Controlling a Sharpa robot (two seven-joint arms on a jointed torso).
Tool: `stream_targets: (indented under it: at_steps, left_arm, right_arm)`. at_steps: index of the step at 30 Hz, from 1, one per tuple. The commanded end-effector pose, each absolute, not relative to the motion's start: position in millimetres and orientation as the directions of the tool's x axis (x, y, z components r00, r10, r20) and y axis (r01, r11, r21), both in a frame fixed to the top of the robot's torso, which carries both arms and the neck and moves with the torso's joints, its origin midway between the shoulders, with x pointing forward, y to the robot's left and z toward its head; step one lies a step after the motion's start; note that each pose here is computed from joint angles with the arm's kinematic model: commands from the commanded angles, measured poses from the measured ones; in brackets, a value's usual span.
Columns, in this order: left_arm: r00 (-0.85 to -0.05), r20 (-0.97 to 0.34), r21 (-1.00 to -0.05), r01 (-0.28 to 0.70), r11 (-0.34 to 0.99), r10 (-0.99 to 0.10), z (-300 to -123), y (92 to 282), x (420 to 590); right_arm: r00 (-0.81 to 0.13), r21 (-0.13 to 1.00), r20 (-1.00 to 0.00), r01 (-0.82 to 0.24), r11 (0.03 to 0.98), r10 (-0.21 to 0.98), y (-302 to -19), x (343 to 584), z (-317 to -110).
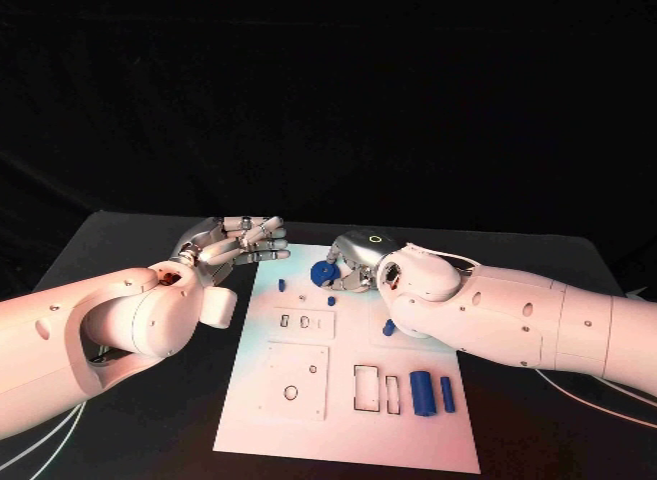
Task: Assemble the parts on the task board
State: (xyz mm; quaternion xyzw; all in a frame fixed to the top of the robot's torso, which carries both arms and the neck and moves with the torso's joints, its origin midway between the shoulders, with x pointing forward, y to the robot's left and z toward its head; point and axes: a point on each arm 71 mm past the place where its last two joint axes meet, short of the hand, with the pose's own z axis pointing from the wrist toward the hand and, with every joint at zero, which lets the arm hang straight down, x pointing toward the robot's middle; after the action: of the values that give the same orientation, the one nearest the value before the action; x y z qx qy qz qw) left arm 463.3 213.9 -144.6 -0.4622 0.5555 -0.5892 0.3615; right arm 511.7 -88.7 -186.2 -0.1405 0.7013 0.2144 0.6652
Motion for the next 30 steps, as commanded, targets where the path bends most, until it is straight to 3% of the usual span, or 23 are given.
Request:
stream_targets:
  at_steps: [1, 10, 20, 30]
  left_arm:
    - [-0.329, 0.151, -0.988, -0.086, -0.13, -0.932, -143.3, 211.9, 463.0]
    - [-0.324, 0.149, -0.988, -0.085, -0.129, -0.934, -143.6, 213.7, 463.8]
    - [-0.321, 0.148, -0.988, -0.084, -0.127, -0.935, -144.2, 214.7, 465.2]
    - [-0.322, 0.148, -0.988, -0.085, -0.127, -0.935, -145.5, 213.6, 467.3]
  right_arm:
    - [-0.057, 0.121, -0.993, -0.491, 0.862, 0.107, -90.5, 508.7, -184.5]
    - [0.004, 0.208, -0.97, -0.501, 0.84, 0.243, -125.0, 493.0, -167.3]
    - [-0.163, 0.375, -0.927, -0.408, 0.833, 0.337, -211.3, 487.2, -154.4]
    - [-0.158, 0.399, -0.917, -0.314, 0.862, 0.366, -277.7, 485.4, -156.6]
